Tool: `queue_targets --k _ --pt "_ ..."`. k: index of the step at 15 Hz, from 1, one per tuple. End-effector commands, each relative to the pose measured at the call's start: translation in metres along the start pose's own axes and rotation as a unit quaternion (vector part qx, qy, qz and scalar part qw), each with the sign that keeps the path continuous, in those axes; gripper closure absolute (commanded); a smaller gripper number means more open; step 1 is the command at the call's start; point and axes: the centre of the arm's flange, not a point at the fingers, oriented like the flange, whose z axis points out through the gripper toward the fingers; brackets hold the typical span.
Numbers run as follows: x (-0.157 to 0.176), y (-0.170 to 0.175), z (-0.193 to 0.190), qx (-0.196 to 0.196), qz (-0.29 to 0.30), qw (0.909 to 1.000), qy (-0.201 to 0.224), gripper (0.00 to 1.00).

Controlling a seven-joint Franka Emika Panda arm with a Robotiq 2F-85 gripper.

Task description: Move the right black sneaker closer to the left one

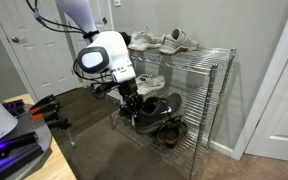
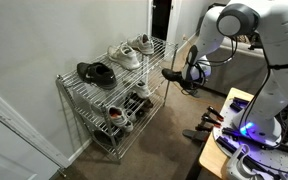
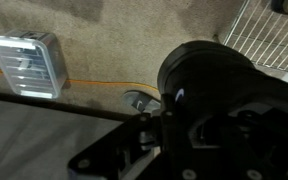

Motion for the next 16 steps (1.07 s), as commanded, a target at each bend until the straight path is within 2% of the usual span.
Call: queue_targets --k 1,5,8,12,16 --pt "-0.001 0.032 -0.048 -0.04 -0.033 0.9986 -0.005 0.95" --pt "0.0 0.064 -0.078 -0.094 -0.068 0.9932 0.0 0.95" --pt "0.005 0.086 -0.109 -0.123 -0.087 0.9883 0.024 0.95" --pt "0.016 0.101 -0.146 -0.116 -0.076 0.9895 0.041 0.95" --pt "0.032 0.093 -0.167 -0.094 -0.053 0.9932 0.045 0.95"
